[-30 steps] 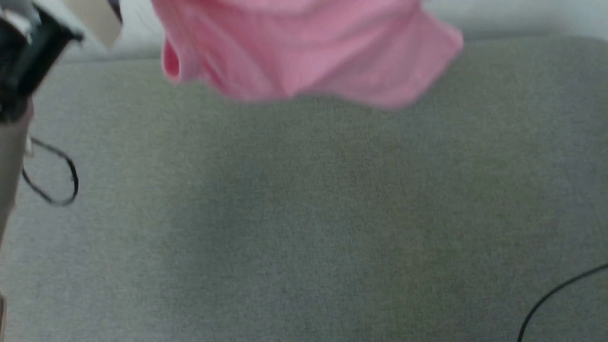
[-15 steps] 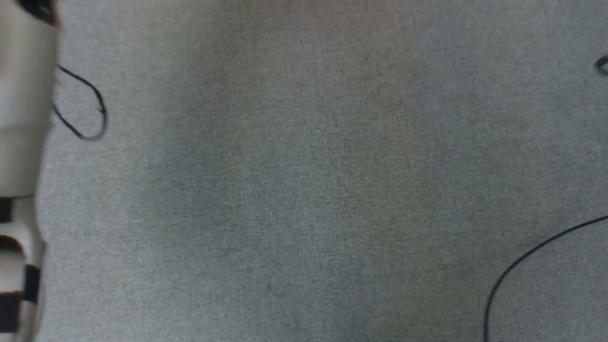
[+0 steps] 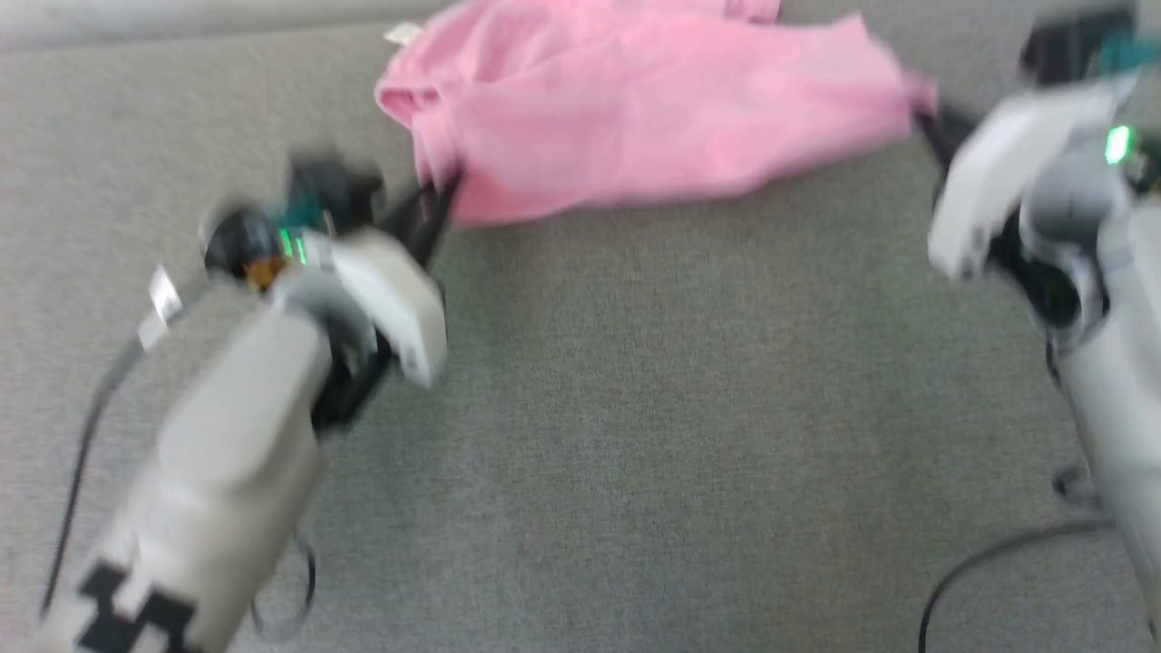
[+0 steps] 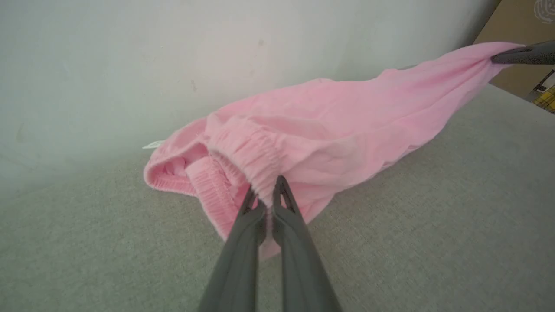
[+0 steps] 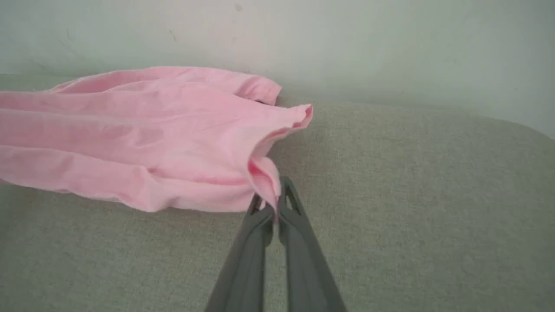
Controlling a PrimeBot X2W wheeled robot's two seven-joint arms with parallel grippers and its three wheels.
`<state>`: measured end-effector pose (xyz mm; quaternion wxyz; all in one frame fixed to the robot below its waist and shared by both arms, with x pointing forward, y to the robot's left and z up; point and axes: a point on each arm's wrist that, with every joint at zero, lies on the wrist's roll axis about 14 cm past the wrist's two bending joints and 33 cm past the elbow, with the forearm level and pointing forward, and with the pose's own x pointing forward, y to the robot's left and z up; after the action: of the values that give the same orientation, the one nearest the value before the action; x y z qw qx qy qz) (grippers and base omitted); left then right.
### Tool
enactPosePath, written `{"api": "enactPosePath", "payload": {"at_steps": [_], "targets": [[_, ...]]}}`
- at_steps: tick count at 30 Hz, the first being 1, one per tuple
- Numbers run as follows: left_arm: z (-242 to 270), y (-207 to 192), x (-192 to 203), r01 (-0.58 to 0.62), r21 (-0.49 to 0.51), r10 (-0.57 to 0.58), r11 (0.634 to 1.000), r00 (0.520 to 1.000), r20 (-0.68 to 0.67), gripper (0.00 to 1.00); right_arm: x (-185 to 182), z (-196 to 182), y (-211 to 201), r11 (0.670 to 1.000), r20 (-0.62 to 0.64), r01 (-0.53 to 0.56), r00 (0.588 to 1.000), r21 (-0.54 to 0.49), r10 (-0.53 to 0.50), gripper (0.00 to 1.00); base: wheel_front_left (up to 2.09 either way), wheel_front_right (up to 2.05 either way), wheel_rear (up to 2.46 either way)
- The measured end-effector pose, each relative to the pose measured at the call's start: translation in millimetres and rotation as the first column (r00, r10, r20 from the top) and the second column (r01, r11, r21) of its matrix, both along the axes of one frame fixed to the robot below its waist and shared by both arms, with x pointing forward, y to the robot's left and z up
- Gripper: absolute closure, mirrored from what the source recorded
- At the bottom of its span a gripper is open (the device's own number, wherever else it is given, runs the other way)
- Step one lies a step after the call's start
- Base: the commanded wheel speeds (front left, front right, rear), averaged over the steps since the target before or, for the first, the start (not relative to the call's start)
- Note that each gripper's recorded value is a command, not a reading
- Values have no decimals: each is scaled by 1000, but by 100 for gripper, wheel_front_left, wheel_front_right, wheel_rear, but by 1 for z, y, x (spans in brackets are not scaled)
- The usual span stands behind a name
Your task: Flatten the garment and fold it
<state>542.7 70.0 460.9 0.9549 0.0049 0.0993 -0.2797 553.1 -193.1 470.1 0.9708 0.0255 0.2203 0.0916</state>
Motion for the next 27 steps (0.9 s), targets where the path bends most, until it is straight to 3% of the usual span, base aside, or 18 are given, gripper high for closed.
{"api": "enactPosePath", "payload": {"at_steps": [9,15,27], "targets": [[-26,13,-96,42,62,-35,997,993,-114,100,-96,-30,-13,998,-198,-58,979,-10,55,100,0,0,0],[-21,16,-145,62,86,-52,994,991,-122,100,-151,-38,-24,998,-310,-62,949,4,60,100,0,0,0],[-31,-2,-257,128,56,-112,990,967,-227,100,-266,-50,-51,998,-509,-54,860,-19,37,100,0,0,0]]}}
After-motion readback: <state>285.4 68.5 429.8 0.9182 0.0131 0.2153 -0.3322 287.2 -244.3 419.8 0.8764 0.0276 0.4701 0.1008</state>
